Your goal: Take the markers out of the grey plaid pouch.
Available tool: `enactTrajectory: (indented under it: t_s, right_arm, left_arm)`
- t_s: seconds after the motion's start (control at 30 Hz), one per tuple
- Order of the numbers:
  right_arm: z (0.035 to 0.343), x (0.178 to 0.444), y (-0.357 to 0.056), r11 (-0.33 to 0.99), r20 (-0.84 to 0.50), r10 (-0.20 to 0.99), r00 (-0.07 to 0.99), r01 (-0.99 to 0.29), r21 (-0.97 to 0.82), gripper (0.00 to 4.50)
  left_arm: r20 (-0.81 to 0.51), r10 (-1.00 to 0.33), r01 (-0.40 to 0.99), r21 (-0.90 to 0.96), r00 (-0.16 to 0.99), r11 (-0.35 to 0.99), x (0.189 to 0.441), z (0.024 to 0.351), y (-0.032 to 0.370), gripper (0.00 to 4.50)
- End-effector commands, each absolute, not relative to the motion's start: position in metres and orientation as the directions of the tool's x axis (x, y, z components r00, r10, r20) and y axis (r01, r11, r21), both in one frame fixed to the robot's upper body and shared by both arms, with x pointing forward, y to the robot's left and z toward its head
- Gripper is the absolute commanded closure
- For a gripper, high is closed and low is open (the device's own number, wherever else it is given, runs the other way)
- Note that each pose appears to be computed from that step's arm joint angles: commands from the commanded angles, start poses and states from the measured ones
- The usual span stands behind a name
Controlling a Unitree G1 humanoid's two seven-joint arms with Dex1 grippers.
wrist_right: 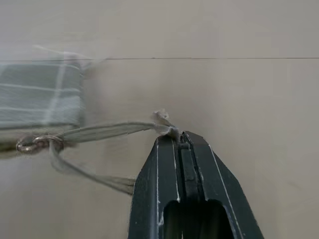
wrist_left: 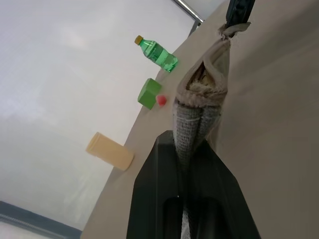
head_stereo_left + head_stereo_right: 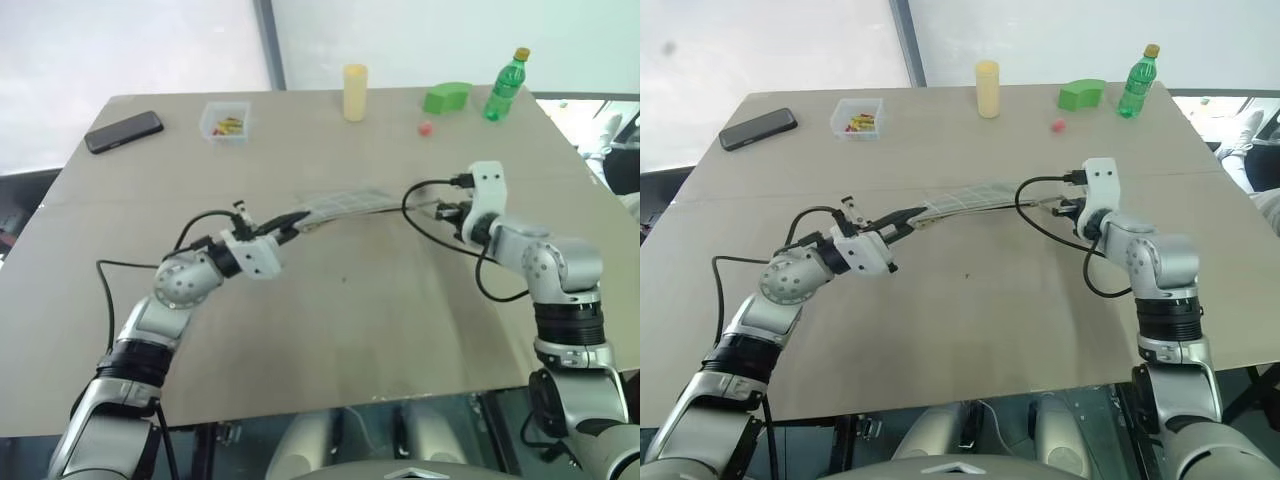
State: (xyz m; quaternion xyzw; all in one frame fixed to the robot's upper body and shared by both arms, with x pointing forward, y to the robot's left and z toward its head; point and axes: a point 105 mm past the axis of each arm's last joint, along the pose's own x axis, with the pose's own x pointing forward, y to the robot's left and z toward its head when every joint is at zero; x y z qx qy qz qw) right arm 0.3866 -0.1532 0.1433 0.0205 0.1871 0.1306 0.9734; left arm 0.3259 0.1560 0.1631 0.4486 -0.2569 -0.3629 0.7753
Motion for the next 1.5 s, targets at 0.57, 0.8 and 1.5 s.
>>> enactTrajectory:
  t_s: [0.57, 0.8, 1.5]
  right_arm:
    - [0.181, 0.313, -0.132, 0.808, -0.238, 0.523, 0.819, -0.565, -0.166, 2.29]
    - [0.207, 0.296, -0.111, 0.764, -0.131, 0.633, 0.763, -0.643, -0.047, 3.51]
    - [0.150, 0.336, -0.036, 0.675, -0.281, 0.671, 0.686, -0.722, -0.151, 4.44]
  left_arm:
    - [0.107, -0.842, 0.496, 0.766, 0.529, 0.409, 0.343, 0.171, 0.165, 4.50]
    - [0.096, -0.855, 0.517, 0.760, 0.509, 0.394, 0.345, 0.166, 0.159, 4.50]
    - [0.124, -0.874, 0.609, 0.671, 0.470, 0.423, 0.338, 0.174, 0.137, 4.50]
